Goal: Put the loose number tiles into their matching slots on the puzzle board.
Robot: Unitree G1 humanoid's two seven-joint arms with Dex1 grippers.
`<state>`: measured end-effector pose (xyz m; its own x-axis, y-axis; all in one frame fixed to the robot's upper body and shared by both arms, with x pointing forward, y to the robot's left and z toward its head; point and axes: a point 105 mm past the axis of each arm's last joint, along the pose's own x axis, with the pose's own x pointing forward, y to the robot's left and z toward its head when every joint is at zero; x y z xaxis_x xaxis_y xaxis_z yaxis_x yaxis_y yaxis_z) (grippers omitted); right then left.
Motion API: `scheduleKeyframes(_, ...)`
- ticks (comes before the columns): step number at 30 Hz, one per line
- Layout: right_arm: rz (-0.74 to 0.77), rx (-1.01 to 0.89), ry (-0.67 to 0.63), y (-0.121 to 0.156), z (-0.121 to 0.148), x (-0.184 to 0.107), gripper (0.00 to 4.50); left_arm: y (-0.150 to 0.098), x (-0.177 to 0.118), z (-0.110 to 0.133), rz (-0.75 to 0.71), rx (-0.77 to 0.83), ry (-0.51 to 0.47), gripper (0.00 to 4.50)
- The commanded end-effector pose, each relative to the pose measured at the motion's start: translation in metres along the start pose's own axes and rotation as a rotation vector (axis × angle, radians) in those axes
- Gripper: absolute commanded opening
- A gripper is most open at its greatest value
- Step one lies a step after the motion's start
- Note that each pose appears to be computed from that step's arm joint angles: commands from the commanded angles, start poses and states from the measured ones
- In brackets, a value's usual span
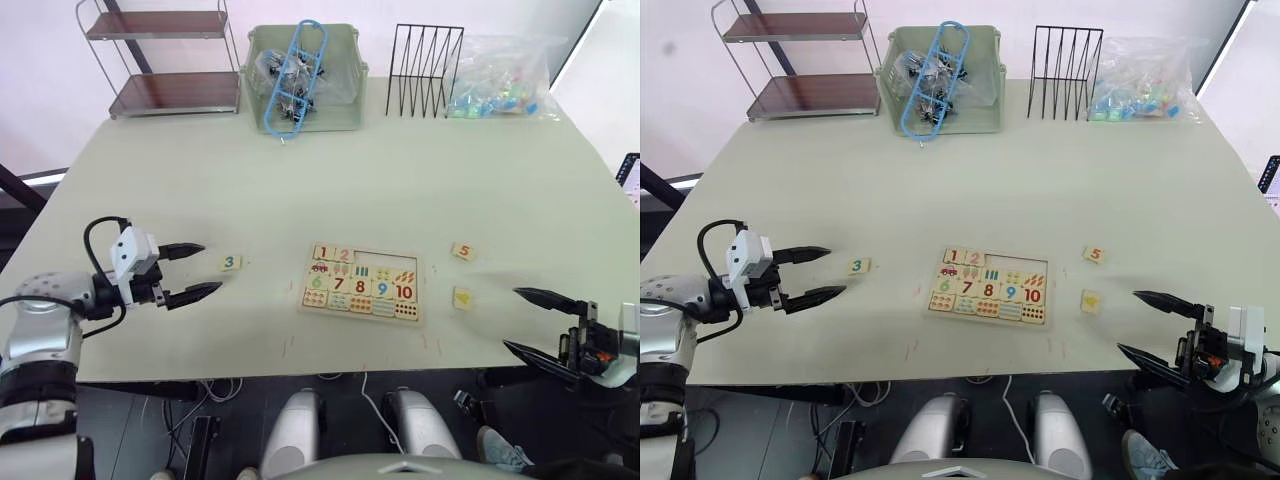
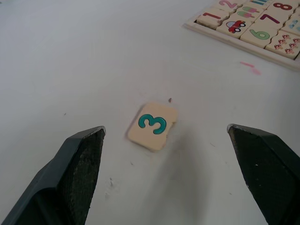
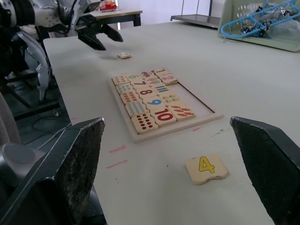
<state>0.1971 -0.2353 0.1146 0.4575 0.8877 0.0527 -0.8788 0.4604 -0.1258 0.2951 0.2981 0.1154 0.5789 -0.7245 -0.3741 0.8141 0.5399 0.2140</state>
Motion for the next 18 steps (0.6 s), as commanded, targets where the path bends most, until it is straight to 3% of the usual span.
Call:
scheduleKeyframes(1, -0.001, -0.037, -0.018, 0.002, 0.008, 0.001, 4.50, 0.005, 0.004, 0.003, 0.017, -0.007, -0.017, 4.43)
scheduleKeyframes(9, -0.003, -0.039, -0.017, 0.006, 0.010, -0.001, 4.50, -0.010, 0.008, 0.020, 0.192, -0.142, -0.179, 4.43)
scheduleKeyframes(18, 0.016, -0.049, -0.006, -0.003, 0.013, -0.004, 4.50, -0.023, 0.011, 0.035, 0.545, -0.242, -0.172, 4.43)
